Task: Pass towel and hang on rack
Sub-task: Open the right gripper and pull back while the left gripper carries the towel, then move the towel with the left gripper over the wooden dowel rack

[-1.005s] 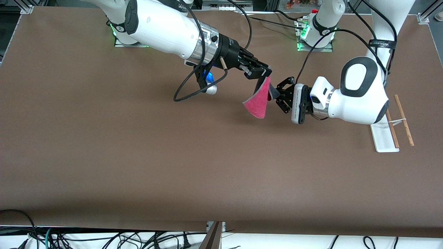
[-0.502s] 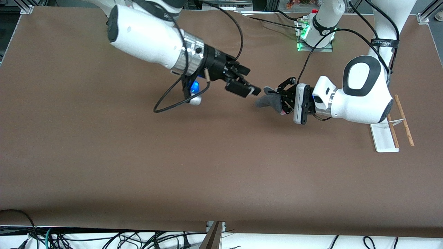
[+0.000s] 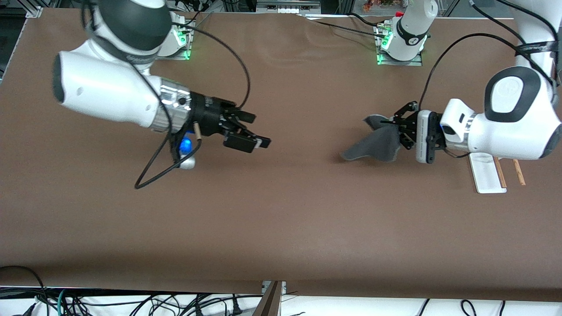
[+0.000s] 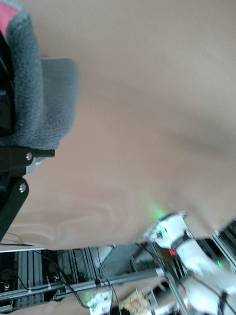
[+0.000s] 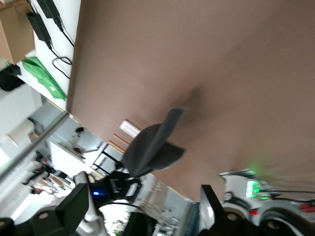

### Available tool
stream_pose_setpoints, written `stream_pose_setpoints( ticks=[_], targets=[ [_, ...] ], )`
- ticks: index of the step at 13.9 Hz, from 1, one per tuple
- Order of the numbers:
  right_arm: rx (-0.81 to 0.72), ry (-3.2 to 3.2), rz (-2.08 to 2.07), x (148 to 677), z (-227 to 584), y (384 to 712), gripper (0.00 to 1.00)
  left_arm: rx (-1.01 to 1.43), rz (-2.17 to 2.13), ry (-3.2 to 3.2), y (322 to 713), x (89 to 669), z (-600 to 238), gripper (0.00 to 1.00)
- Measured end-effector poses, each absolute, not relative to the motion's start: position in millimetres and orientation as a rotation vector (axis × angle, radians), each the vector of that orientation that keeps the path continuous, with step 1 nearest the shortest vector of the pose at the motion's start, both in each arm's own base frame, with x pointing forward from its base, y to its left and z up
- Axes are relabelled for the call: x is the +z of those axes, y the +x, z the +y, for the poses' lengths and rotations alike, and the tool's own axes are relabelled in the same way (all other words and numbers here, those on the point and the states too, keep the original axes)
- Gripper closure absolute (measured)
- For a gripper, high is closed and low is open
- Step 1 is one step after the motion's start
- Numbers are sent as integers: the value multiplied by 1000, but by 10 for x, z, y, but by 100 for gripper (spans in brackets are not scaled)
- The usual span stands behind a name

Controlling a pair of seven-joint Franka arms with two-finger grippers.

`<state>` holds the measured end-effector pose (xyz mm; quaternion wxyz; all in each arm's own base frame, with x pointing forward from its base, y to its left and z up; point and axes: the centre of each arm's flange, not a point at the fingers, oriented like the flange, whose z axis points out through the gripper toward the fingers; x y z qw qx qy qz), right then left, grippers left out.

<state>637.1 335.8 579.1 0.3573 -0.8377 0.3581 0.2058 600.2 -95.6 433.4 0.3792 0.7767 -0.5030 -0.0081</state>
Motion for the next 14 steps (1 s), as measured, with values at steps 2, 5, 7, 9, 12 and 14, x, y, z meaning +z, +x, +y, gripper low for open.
stream_pose_setpoints(
  ticks=[2, 5, 7, 9, 12, 14],
  targets=[
    [548, -2262, 794, 5830, 2968, 6368, 0, -80, -1275, 2103, 6053, 4395, -740, 97],
    [507, -2442, 596, 5927, 2367, 6244, 0, -128, -1235, 2242, 6109, 4430, -276, 97],
    [460, -2590, 452, 5928, 2000, 6094, 0, -175, -1239, 2359, 6148, 4490, 82, 97],
    [385, -2753, 290, 5896, 1713, 5962, 0, -265, -1243, 2479, 6150, 4465, 473, 97],
    [304, -2971, 66, 5840, 1421, 5810, 0, -360, -1161, 2635, 6148, 4203, 1262, 97],
    [263, -3058, -32, 5819, 1296, 5765, 0, -360, -1067, 2683, 6110, 4000, 1746, 97]
  ],
)
